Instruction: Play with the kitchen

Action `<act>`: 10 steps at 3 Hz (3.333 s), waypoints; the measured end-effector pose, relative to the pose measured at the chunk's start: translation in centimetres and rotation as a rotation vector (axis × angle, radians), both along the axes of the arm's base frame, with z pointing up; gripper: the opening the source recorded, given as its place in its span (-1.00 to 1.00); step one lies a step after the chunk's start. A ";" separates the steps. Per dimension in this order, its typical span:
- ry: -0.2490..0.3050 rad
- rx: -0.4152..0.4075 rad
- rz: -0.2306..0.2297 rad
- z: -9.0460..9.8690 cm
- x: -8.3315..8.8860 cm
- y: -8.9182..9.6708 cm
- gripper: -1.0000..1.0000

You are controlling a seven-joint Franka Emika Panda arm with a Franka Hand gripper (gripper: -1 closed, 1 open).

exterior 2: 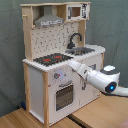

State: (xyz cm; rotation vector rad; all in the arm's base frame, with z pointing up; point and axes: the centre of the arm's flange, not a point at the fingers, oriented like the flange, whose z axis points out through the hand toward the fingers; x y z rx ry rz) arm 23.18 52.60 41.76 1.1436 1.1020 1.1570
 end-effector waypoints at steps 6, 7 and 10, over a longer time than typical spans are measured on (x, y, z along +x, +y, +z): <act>0.096 0.394 -0.377 18.2 10.6 -13.3 1.00; 0.174 0.444 -0.457 19.3 12.1 -16.3 1.00; 0.506 0.430 -0.590 18.0 16.9 -23.1 1.00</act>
